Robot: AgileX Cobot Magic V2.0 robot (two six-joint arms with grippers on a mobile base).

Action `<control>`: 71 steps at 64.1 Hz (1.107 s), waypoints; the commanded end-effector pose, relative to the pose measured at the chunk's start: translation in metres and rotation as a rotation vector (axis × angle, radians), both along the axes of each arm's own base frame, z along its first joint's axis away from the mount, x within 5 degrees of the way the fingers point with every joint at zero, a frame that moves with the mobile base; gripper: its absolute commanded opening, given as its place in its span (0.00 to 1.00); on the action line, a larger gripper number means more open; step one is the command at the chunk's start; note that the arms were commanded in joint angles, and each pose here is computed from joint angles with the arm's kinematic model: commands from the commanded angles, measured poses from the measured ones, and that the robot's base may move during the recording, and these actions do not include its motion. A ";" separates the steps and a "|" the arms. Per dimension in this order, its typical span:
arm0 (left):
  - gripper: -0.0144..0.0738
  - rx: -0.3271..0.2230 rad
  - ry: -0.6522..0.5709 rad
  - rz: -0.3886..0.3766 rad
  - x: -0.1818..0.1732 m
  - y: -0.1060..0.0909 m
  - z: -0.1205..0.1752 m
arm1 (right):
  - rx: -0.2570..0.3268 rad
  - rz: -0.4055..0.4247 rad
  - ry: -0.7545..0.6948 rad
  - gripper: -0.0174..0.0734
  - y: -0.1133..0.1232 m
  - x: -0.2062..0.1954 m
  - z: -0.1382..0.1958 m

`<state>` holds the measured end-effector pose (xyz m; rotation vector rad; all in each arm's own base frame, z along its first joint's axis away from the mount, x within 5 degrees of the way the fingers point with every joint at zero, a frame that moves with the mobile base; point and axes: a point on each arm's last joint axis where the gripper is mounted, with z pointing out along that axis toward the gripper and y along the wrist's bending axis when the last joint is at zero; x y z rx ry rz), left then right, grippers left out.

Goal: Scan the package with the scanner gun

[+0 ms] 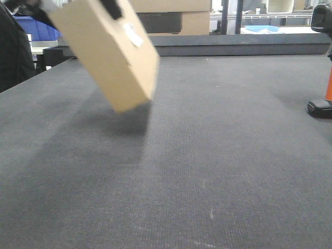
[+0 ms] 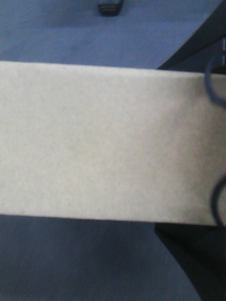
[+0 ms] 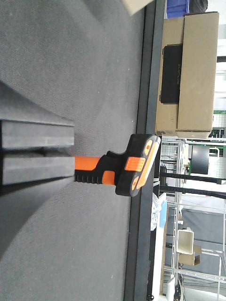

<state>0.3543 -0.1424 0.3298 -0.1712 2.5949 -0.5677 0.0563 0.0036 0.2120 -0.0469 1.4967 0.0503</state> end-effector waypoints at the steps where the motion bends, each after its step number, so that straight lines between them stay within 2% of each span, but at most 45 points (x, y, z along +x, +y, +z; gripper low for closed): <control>1: 0.04 -0.045 -0.019 0.012 0.004 -0.016 -0.003 | -0.003 -0.001 -0.024 0.01 0.000 0.000 0.002; 7: 0.04 -0.067 -0.036 0.019 0.007 -0.022 -0.006 | -0.002 -0.001 -0.032 0.01 0.000 0.000 0.003; 16: 0.04 -0.071 -0.028 0.020 0.007 -0.022 -0.008 | 0.000 -0.002 -0.072 0.01 0.000 -0.002 0.013; 21: 0.04 -0.071 -0.028 0.020 0.007 -0.022 -0.008 | -0.003 0.006 -0.034 0.01 0.000 -0.007 0.031; 31: 0.04 -0.081 -0.023 0.021 0.007 -0.023 -0.008 | -0.050 0.004 0.078 0.01 0.001 0.003 0.057; 43: 0.04 -0.107 -0.001 0.013 0.006 -0.029 -0.011 | -0.059 0.004 0.198 0.01 0.003 0.039 0.062; 54: 0.04 -0.115 -0.022 -0.006 0.008 -0.043 -0.016 | -0.019 -0.007 0.161 0.01 0.004 0.070 0.061; 64: 0.04 -0.118 -0.030 -0.003 0.009 -0.043 -0.016 | -0.007 -0.020 0.129 0.01 0.003 0.086 0.060; 71: 0.04 -0.116 -0.024 -0.005 0.008 -0.043 -0.016 | 0.117 -0.074 0.193 0.01 0.000 0.106 0.046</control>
